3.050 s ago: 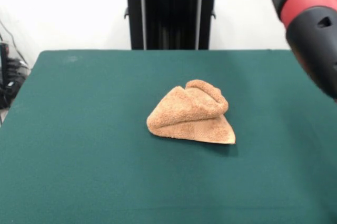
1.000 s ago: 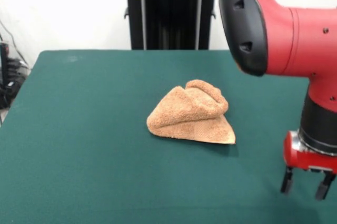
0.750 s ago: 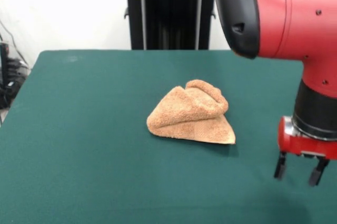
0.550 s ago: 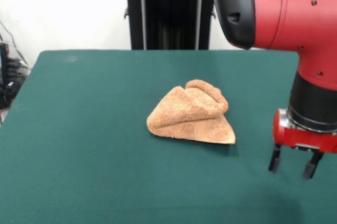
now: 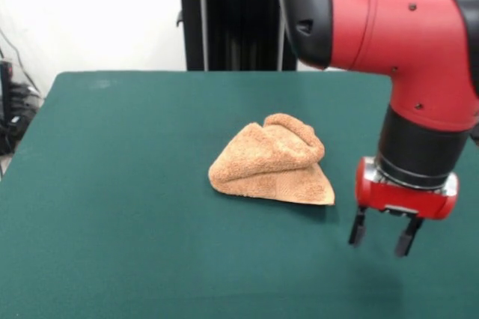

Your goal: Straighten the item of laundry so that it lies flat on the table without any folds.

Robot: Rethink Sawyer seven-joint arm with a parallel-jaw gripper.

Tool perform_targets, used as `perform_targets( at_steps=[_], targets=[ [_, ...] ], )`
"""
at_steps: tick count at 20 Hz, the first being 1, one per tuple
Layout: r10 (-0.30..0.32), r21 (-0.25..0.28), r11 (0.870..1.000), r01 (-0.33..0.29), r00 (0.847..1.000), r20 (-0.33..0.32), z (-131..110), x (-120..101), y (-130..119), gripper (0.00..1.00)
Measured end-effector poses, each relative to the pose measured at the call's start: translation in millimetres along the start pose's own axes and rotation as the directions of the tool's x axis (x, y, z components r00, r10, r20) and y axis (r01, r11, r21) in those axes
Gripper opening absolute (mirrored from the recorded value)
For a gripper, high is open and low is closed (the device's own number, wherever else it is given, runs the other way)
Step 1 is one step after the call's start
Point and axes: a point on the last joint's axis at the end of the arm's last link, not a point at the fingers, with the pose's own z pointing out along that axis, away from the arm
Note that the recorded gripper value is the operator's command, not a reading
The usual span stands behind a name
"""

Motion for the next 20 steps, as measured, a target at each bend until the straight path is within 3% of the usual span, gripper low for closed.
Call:
perform_targets(
  at_steps=[5,13,20],
  targets=[
    [0.001,0.005,1.0,-0.001,1.0,0.005,11,4,-13,1.0],
    [-0.026,0.024,0.999,0.026,1.0,-0.013,29,33,-23,1.0],
    [-0.014,0.003,1.0,0.014,1.0,-0.021,20,45,-22,1.0]
  ],
)
